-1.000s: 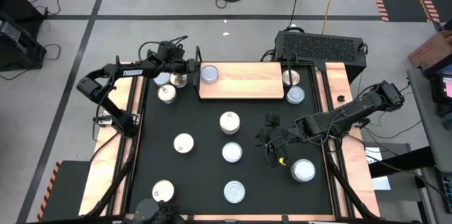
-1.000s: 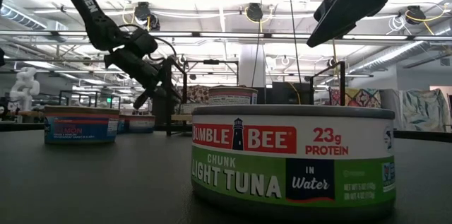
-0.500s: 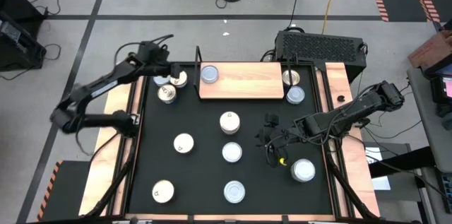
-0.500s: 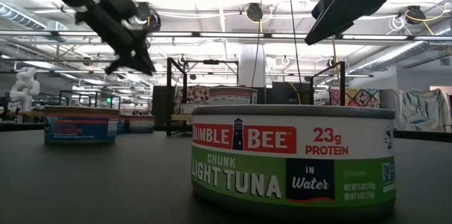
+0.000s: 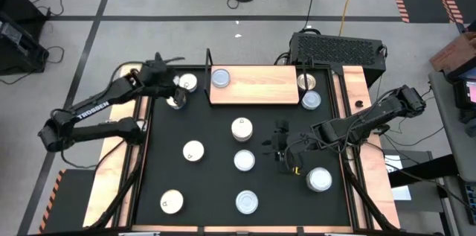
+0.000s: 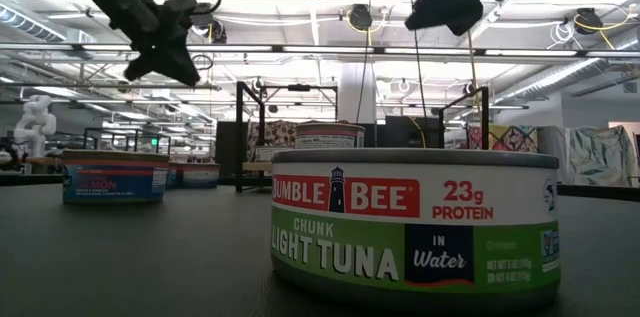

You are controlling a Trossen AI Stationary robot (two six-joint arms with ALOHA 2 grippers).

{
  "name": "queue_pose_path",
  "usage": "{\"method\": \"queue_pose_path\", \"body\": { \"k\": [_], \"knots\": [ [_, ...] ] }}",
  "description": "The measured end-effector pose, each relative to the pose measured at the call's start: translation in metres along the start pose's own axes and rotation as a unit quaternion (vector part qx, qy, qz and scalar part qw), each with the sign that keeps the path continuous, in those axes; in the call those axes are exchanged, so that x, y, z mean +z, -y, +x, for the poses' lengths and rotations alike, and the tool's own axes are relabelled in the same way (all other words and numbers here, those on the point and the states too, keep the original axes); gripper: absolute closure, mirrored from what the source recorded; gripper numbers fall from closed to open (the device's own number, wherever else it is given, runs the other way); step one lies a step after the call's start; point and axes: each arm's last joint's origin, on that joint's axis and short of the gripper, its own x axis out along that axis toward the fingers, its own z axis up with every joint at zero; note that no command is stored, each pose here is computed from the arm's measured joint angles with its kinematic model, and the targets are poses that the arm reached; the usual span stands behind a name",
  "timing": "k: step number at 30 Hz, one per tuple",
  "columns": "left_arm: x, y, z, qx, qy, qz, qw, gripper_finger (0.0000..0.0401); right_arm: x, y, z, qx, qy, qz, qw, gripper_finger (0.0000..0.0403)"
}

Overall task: Stack canned seafood by type on shelf
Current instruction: Put the middle left green tuna can on the shelf

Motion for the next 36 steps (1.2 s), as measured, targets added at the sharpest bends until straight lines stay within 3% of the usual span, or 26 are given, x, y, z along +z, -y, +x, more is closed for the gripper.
{"method": "queue_pose_path", "body": {
  "k": [5,9,13,16,21,24,31,34,36],
  "knots": [
    [-0.033,0.015,0.016,0.035,0.029,0.046,0.998,0.0335,0.006,0.003,0.0,-0.052,0.037,0.012,0.998,0.0255],
    [-0.062,0.022,0.023,0.014,0.1,0.064,0.993,0.0335,0.012,0.014,0.002,-0.098,0.067,0.028,0.992,0.0255],
    [-0.082,0.021,0.033,0.011,0.213,0.075,0.974,0.0335,0.026,0.05,0.019,-0.137,0.111,0.037,0.984,0.0257],
    [-0.091,0.015,0.038,0.024,0.262,0.078,0.962,0.0335,0.035,0.097,0.034,-0.116,0.138,0.05,0.982,0.0263],
    [-0.095,0.005,0.042,0.067,0.239,0.113,0.962,0.0335,0.037,0.186,0.048,-0.191,0.165,0.119,0.96,0.028],
    [-0.094,0.003,0.042,0.072,0.238,0.118,0.962,0.0335,0.046,0.226,0.062,-0.165,0.164,0.14,0.962,0.0297],
    [-0.091,0.001,0.042,0.06,0.234,0.146,0.959,0.0335,0.065,0.281,0.124,-0.173,0.058,0.157,0.971,0.0357],
    [-0.091,0.001,0.043,0.053,0.231,0.147,0.96,0.0335,0.07,0.293,0.145,-0.17,0.024,0.149,0.974,0.0393],
    [-0.091,0.001,0.043,0.045,0.228,0.149,0.961,0.0335,0.072,0.295,0.154,-0.164,0.009,0.147,0.975,0.0397]
  ]
}}
